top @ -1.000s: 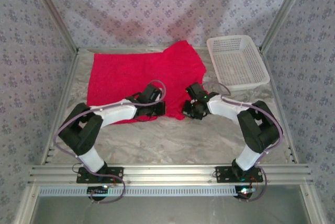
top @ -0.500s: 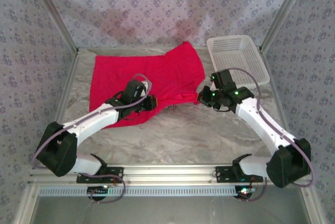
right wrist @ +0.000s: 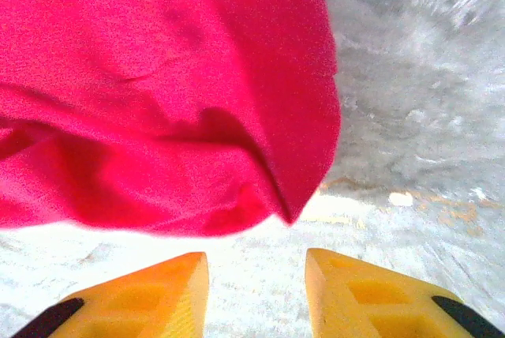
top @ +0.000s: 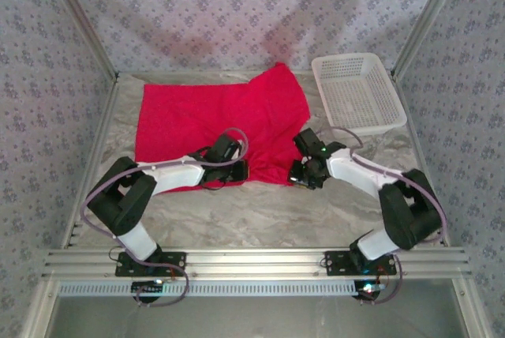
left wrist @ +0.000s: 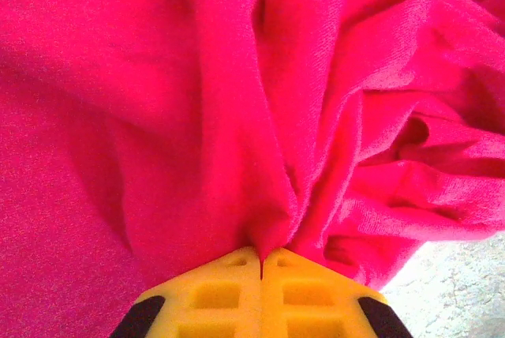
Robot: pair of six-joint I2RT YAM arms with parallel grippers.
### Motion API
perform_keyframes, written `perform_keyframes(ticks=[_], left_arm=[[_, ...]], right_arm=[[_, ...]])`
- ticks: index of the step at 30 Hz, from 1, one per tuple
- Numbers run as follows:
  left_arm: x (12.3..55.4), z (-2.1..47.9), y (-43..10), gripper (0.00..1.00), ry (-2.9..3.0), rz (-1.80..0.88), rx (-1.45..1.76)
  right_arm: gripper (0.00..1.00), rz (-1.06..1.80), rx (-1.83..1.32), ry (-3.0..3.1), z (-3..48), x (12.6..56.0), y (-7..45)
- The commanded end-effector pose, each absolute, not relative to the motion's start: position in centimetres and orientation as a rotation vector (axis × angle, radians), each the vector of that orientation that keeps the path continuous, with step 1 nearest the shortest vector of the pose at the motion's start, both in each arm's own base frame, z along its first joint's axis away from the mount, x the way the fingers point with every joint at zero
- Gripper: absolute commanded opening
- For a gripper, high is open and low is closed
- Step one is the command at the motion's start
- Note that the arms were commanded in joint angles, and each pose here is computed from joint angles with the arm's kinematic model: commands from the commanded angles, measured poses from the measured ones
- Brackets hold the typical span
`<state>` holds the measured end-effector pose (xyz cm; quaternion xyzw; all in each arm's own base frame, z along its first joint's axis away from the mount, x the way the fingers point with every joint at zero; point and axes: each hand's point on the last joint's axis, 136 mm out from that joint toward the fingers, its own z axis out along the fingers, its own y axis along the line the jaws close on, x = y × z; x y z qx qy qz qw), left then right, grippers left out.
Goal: Fold the inside-out t-shirt
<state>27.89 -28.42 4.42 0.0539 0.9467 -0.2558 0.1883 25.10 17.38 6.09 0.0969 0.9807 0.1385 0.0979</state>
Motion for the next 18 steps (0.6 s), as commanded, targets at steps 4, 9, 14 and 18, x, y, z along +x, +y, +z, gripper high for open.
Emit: perform_keyframes(ticks=[4,9,14,18], left_arm=[[28.8,6.3,-28.9,0.0,2.603,-0.737,0.15],[28.7,6.0,-28.9,0.0,2.609,-0.742,0.143],[28.7,6.4,-28.6,0.0,2.601,-0.729,0.144],[28.7,6.6,-28.4,0.0,2.596,-0.724,0.141]], right_arm=[[0.36,0.428,0.126,2.724,12.0,27.4,19.9],[0.41,0.434,0.031,2.787,9.7,29.1,23.1],[0.44,0.366,-0.034,2.842,7.5,30.0,24.7],[0.39,0.334,-0.053,2.839,7.2,31.0,25.1]])
